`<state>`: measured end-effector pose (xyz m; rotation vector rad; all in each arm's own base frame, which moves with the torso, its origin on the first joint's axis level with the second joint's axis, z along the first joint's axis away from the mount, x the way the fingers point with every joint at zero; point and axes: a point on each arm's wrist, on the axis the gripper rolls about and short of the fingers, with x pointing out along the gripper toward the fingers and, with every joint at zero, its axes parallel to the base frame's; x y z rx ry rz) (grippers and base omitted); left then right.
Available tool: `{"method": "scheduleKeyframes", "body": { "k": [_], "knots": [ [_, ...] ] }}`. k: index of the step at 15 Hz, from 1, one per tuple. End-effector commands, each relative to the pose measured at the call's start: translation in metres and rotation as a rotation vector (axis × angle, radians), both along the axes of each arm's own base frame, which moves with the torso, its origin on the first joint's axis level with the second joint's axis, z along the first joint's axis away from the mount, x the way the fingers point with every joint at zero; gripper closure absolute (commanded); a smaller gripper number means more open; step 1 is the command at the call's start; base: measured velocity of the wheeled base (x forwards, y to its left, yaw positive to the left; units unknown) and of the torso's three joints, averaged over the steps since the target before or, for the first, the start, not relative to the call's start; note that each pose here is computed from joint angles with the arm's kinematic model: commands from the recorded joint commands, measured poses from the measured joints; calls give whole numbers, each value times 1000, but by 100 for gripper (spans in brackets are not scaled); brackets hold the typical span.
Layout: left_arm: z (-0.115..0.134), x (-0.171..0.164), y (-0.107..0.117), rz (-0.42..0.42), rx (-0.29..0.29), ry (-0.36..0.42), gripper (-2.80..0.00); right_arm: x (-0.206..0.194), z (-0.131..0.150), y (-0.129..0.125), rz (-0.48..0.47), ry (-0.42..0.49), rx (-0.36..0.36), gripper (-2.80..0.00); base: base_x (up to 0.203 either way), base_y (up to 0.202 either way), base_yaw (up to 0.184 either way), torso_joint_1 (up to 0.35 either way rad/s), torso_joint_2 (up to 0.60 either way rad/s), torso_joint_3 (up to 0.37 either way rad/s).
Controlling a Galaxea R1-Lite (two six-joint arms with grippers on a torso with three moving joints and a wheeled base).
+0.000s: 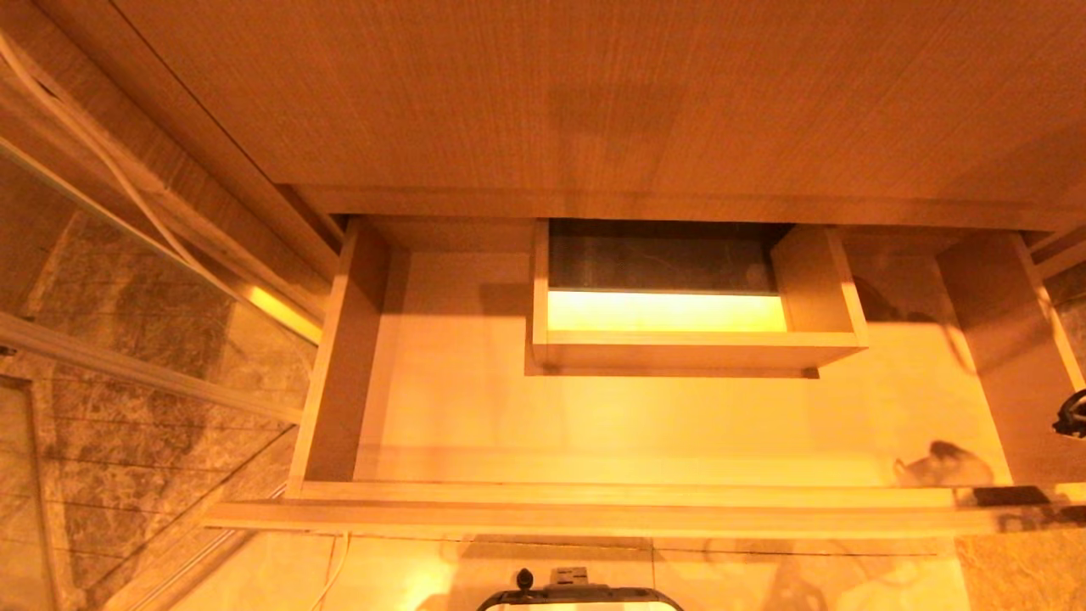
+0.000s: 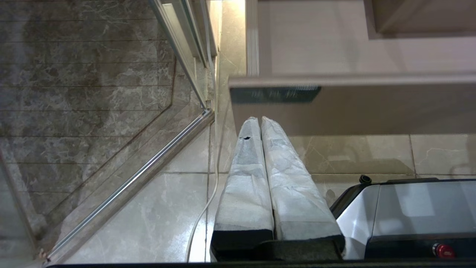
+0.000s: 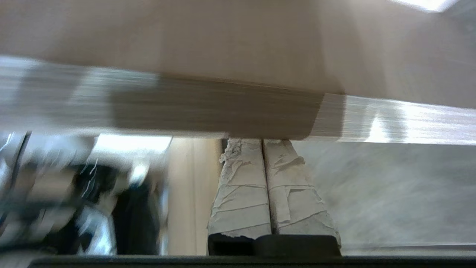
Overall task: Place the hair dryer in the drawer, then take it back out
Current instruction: Close the drawer
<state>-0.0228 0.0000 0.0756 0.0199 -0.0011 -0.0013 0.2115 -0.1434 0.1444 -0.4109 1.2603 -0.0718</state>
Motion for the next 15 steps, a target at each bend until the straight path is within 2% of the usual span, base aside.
{"method": "scheduleKeyframes", "body": {
  "k": [1, 9, 11, 15],
  "knots": [
    [0, 0, 0, 0, 0, 1, 0, 7, 4, 0, 28, -66, -24, 0, 0, 0, 0, 0, 0, 0],
    [0, 0, 0, 0, 0, 1, 0, 35, 33, 2, 199, -430, -102, 0, 0, 0, 0, 0, 0, 0],
    [0, 0, 0, 0, 0, 1, 0, 31, 37, 5, 247, -463, -103, 0, 0, 0, 0, 0, 0, 0],
    [0, 0, 0, 0, 0, 1, 0, 35, 38, 3, 265, -510, -131, 0, 0, 0, 0, 0, 0, 0]
  ]
}}
